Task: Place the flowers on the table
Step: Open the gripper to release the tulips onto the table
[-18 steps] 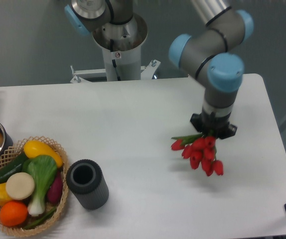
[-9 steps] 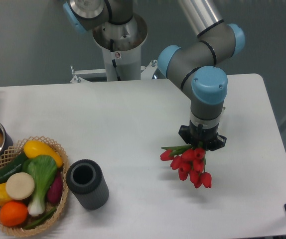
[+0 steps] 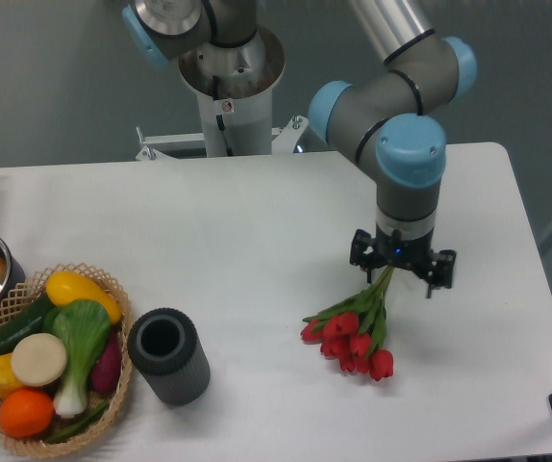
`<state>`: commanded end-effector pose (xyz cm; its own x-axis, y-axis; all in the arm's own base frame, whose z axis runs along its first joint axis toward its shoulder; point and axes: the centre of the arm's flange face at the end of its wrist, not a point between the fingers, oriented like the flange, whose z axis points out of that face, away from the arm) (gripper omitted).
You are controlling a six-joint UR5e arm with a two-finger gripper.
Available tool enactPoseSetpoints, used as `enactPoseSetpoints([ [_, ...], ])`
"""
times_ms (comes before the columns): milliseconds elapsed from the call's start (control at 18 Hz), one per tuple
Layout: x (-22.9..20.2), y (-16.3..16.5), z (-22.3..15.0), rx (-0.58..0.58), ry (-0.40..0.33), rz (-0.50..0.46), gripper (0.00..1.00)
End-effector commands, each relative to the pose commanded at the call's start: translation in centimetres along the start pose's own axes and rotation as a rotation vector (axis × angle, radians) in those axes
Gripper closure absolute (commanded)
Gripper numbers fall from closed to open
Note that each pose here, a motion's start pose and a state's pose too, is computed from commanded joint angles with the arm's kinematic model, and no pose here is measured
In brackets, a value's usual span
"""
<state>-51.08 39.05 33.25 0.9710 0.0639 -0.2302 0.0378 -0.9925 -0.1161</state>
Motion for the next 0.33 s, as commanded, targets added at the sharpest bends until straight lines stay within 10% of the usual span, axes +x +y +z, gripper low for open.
enactPoseSetpoints([
  [333, -3.7, 4.4, -1.7, -0.013, -0.03, 0.088, 0.0],
])
